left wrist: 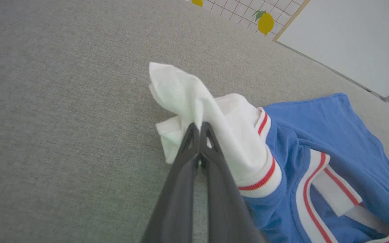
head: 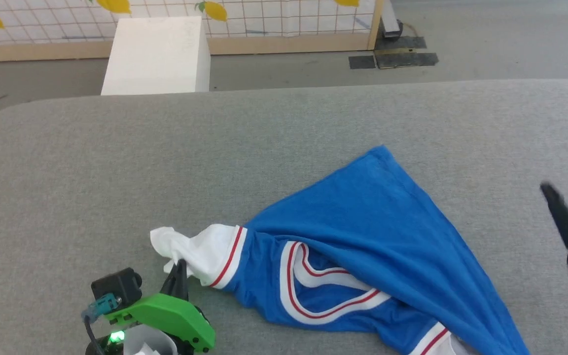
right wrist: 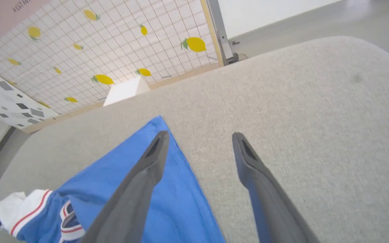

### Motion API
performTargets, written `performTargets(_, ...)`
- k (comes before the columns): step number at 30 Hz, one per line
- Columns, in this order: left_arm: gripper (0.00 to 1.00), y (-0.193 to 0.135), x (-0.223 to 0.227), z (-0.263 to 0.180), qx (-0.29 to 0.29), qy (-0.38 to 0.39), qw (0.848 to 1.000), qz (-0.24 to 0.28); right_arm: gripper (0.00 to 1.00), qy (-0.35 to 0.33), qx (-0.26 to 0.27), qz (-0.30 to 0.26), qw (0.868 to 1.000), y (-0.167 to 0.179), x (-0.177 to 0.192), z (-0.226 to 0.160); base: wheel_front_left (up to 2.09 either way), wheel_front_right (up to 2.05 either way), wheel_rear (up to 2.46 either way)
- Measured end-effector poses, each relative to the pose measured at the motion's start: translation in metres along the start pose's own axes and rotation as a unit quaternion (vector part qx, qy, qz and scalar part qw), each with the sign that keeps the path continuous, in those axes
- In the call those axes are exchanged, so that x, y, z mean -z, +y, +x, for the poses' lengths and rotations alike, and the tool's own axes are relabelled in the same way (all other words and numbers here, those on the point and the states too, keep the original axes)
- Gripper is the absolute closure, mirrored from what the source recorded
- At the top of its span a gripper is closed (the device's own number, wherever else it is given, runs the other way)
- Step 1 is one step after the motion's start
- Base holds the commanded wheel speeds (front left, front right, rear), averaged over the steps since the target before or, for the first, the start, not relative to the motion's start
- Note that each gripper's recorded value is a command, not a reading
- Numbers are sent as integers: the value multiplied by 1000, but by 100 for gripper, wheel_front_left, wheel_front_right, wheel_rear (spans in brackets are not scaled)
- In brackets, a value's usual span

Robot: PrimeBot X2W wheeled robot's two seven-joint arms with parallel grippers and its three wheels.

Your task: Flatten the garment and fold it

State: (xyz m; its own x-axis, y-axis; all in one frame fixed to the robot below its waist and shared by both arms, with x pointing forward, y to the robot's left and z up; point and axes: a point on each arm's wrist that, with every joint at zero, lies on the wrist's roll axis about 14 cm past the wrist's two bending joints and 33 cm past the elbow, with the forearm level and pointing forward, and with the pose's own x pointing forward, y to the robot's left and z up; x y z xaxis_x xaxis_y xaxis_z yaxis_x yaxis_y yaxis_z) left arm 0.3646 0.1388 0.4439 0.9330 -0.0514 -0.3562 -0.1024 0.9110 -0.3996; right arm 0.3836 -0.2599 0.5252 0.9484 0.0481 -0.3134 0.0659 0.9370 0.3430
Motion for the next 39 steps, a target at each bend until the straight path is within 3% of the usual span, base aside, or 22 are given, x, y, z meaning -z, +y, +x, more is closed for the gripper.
performTargets(4, 100, 3, 2, 0, -5, 3, 1000, -5, 0, -19, -46, -20, 999, 37, -21, 33, 0, 0, 0)
performTargets(11, 100, 0, 3, 12, -5, 4, 1000, -4, 0, 77, -77, -133, 985, 80, 2, 101, 0, 0, 0)
performTargets(12, 100, 0, 6, 17, -9, 7, 1000, -7, 0, 134, -72, -216, 964, 87, 21, 128, 0, 0, 0)
performTargets(14, 100, 0, 8, 19, -10, 8, 1000, -9, 0, 183, -67, -269, 943, 87, 39, 143, 0, 0, 0)
performTargets(21, 100, 5, 17, 26, -27, 15, 999, -21, 0, 305, -62, -367, 877, 83, 97, 175, 0, 0, 0)
performTargets(25, 100, 13, 21, 26, -44, 18, 999, -25, 0, 343, -71, -387, 853, 82, 126, 185, 0, 0, 0)
performTargets(28, 100, 21, 23, 26, -56, 18, 998, -25, 0, 359, -82, -394, 842, 85, 140, 189, 0, 0, 0)
performTargets(31, 100, 25, 24, 26, -63, 18, 998, -25, 0, 365, -91, -389, 841, 89, 144, 193, 0, 0, 0)
performTargets(32, 100, 25, 23, 25, -63, 18, 998, -25, 63, 368, -92, -383, 842, 89, 145, 192, 0, 0, 0)
performTargets(33, 100, 25, 23, 25, -63, 17, 998, -25, 92, 368, -94, -379, 844, 89, 144, 192, 0, 0, 0)
performTargets(34, 100, 25, 22, 25, -62, 16, 998, -25, 100, 363, -97, -373, 848, 90, 142, 192, 0, 0, 0)
performTargets(36, 100, 24, 20, 24, -60, 12, 998, -23, 100, 354, -104, -357, 858, 93, 139, 190, 0, 0, 0)
performTargets(39, 100, 23, 15, 23, -56, 5, 998, -20, 100, 327, -113, -313, 884, 96, 127, 186, 0, 0, 0)
